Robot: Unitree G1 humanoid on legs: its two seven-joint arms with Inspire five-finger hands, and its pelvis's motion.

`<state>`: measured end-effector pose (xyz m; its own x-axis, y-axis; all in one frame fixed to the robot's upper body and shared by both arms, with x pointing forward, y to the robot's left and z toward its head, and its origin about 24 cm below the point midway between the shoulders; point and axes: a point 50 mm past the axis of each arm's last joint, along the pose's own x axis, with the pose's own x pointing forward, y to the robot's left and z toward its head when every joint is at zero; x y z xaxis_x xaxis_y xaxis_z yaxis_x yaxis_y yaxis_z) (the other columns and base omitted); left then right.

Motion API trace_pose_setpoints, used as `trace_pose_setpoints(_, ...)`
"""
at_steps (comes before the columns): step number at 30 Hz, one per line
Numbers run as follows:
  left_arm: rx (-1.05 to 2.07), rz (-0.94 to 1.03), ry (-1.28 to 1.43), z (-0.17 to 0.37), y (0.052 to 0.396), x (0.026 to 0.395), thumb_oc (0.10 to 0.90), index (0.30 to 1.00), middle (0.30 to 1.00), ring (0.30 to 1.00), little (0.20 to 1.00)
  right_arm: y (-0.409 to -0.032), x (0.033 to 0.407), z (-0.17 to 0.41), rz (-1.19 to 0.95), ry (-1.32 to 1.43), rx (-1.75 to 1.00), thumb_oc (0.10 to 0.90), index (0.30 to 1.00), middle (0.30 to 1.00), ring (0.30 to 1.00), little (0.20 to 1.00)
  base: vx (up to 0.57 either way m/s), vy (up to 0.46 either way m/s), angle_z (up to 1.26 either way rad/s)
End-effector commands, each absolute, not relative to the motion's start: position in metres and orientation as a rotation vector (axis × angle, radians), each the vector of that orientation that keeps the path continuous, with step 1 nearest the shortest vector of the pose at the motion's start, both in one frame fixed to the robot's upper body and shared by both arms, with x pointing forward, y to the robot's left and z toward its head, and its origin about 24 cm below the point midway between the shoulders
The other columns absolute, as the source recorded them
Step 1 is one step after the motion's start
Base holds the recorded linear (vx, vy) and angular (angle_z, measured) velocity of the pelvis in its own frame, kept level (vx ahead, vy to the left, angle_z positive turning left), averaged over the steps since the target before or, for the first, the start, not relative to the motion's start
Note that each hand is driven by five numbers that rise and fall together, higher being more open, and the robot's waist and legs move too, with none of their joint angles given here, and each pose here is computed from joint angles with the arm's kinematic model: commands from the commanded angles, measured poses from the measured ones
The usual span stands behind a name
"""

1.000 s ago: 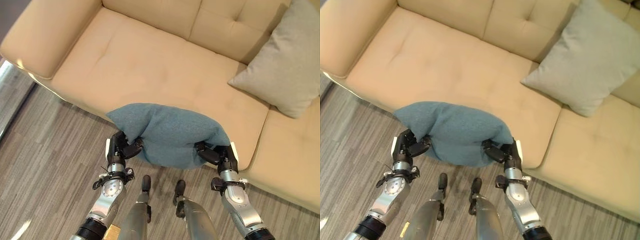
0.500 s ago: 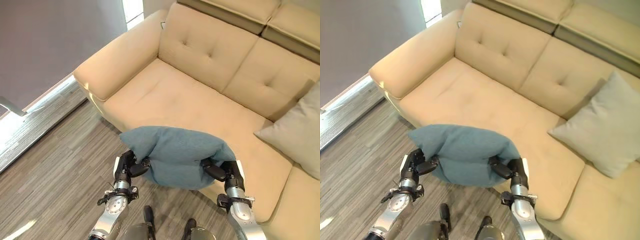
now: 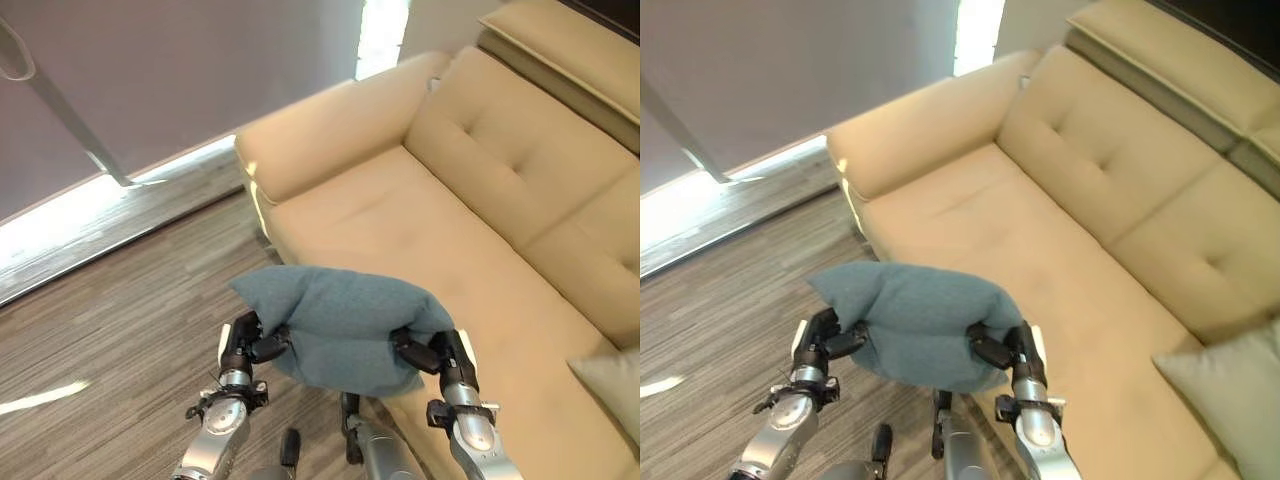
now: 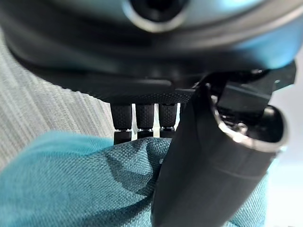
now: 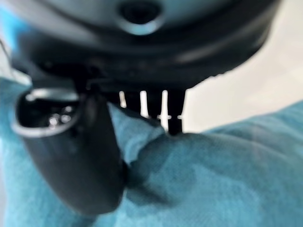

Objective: Pick up all the scattered cushions and arrange them neatly on the sofa.

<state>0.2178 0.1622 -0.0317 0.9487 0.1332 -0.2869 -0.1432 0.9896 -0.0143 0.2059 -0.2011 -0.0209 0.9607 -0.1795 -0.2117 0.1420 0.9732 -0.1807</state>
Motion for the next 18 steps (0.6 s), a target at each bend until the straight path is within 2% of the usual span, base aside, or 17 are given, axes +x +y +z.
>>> trace_pose_setpoints(1,-0.103,-0.029,-0.092,0.037,0.133,0.2506,0.4,0.3,0.3,0.3,0.3,-0.2029,0.238,0.0557,-0.189,-0.197,-0.09,0.4,0.3,0.3,0.3,0.3,0.1,-0.039,0.38)
trace_pose_setpoints(10,-0.101,-0.019,-0.074,0.0366,0.1401,0.247,0.4,0.3,0.3,0.3,0.3,-0.2013,0.2422,0.0512,-0.183,-0.168,-0.076,0.4,0.3,0.3,0.3,0.3,0.17,-0.006,0.03)
trace_pose_setpoints(18,-0.093,-0.039,-0.076,0.037,0.1415,0.2457,0.4,0.3,0.3,0.3,0.3,-0.1981,0.2417,0.0512,-0.167,-0.167,-0.091,0.4,0.3,0.3,0.3,0.3,0.2,0.177,-0.52)
